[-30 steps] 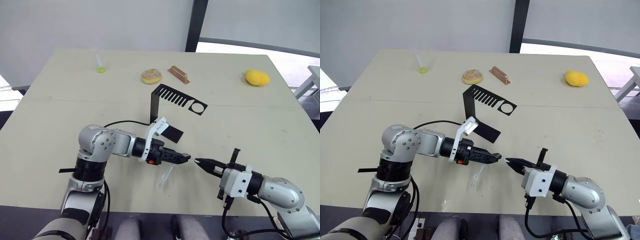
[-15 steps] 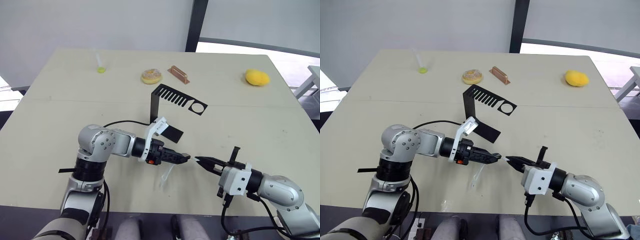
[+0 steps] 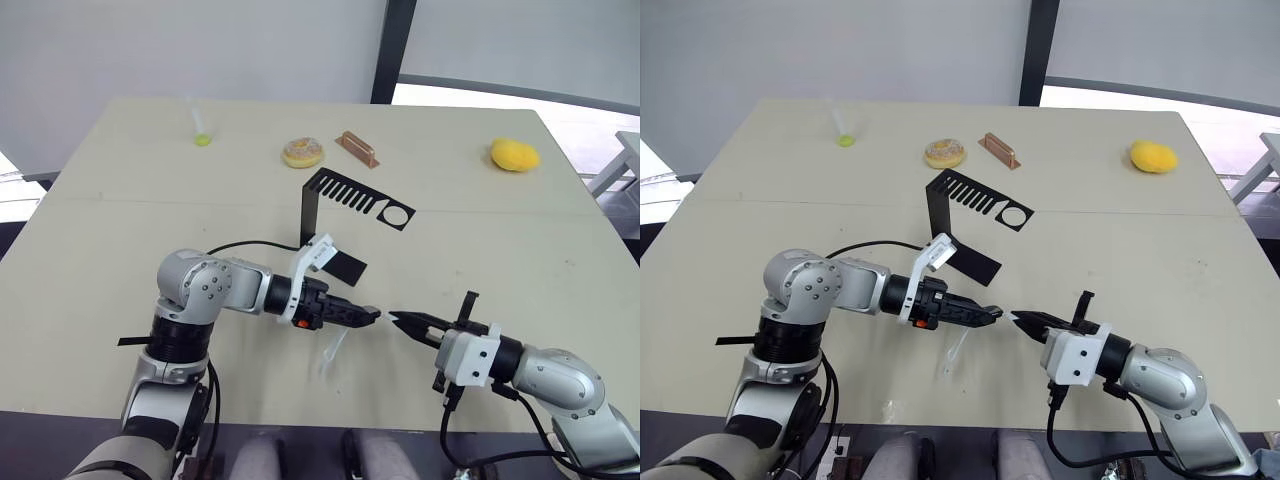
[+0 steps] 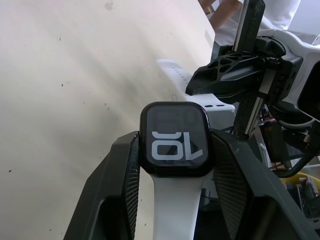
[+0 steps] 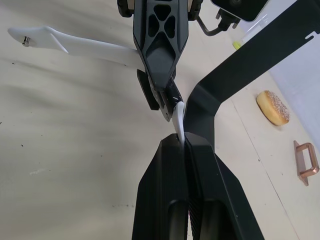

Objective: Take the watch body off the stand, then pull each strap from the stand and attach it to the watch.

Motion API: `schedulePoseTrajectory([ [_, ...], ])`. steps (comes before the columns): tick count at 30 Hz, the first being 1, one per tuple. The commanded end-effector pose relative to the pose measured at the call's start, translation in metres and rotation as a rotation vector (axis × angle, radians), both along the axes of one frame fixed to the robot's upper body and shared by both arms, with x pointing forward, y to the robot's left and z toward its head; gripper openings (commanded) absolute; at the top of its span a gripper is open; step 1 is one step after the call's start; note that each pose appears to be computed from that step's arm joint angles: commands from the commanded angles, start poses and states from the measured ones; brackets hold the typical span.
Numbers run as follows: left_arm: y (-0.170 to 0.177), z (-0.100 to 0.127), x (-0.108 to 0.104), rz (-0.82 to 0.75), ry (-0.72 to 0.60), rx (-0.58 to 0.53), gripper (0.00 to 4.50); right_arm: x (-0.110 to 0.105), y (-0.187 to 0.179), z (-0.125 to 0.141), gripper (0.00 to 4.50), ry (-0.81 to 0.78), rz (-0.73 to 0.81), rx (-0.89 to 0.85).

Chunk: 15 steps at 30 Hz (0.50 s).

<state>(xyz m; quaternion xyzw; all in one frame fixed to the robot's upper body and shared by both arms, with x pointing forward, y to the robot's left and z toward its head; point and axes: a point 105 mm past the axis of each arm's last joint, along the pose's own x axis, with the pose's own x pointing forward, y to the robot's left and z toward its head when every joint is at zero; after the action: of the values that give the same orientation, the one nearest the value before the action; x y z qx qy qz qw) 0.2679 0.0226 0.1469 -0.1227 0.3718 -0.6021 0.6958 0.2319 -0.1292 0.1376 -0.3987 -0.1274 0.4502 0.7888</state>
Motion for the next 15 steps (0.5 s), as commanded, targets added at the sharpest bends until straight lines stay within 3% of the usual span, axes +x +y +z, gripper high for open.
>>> schedulePoseTrajectory([
  [1,-0.0129,0.0071,-0.0116,-0.076,-0.015,-0.042,1.59,-0.0048,0.0117,0.0099,0.0,-0.041,0.056,0.014],
  [15,-0.0133,0.007,-0.0126,-0.084,-0.015,-0.038,1.59,-0.0002,0.0143,0.0092,0.0,-0.05,0.055,0.004],
])
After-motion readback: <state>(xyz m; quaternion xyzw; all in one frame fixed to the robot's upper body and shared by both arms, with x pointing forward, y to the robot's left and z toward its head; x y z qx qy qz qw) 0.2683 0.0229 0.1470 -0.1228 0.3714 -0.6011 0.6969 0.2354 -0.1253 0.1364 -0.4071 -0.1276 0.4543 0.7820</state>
